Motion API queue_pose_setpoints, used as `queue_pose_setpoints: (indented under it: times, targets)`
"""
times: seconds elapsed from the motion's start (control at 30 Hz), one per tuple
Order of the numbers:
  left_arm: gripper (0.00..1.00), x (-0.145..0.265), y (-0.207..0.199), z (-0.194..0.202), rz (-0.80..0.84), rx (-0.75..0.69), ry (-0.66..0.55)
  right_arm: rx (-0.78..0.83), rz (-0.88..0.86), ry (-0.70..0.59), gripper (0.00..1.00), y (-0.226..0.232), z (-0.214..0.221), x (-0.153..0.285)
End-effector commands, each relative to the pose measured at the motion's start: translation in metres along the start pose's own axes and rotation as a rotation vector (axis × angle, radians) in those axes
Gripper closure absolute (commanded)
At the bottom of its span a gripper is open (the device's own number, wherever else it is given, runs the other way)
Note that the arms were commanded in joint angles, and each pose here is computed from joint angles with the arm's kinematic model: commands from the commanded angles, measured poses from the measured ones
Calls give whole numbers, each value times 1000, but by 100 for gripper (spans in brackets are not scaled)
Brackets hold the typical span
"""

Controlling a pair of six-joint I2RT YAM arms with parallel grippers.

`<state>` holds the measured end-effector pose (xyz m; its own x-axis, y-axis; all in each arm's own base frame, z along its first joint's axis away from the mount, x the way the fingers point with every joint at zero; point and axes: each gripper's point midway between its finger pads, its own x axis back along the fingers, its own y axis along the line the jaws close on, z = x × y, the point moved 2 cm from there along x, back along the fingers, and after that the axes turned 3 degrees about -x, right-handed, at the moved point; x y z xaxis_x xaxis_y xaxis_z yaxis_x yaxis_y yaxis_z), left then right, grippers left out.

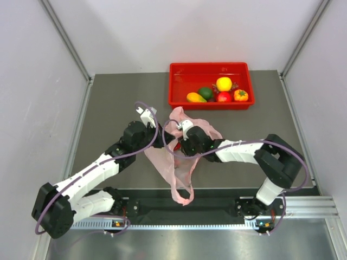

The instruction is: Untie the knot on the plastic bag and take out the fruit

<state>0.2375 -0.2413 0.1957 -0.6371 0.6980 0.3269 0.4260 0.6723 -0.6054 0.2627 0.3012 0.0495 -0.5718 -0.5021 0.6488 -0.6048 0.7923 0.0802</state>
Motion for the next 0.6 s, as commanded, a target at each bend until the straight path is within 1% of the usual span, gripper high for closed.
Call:
queue_pose_setpoints:
  times: [0.0,0.07,0.1,0.13,0.17,0.2,0.23,0.27,0.33,0.37,0.4,0.47,0.57]
  targets:
    - [100,2,-10,-14,41,-17,-60,-15,-137,-82,100,19,-29,37]
    - [100,2,-10,-14,36,-22,-62,-16,-204,-53,100,26,-22,55]
    - [100,3,-10,-15,35,-23,-66,-14,-277,-81,100,36,-32,74]
    - [100,3,-10,-15,35,-22,-66,-9,-311,-43,100,40,-24,86]
    - [100,2,-10,-16,33,-22,-68,-8,-348,-42,100,45,-25,96]
    - [100,2,-10,-16,33,-22,-66,1,-434,-66,100,55,-32,119]
    - [100,2,-10,-16,33,-20,-68,6,-479,-39,100,60,-29,132]
    - [100,1,-10,-17,33,-19,-68,27,-576,-54,100,72,-34,155]
    - [100,0,-11,-18,36,-18,-71,47,-652,-35,100,79,-34,180]
    - [100,-1,-11,-18,37,-18,-68,70,-726,-62,100,87,-39,201]
    - [100,-2,-11,-18,38,-18,-66,84,-742,-75,100,88,-43,211]
    - [100,-3,-12,-18,38,-19,-62,121,-763,-156,100,88,-59,240]
    - [100,-4,-12,-18,40,-16,-59,163,-717,-324,100,74,-94,270]
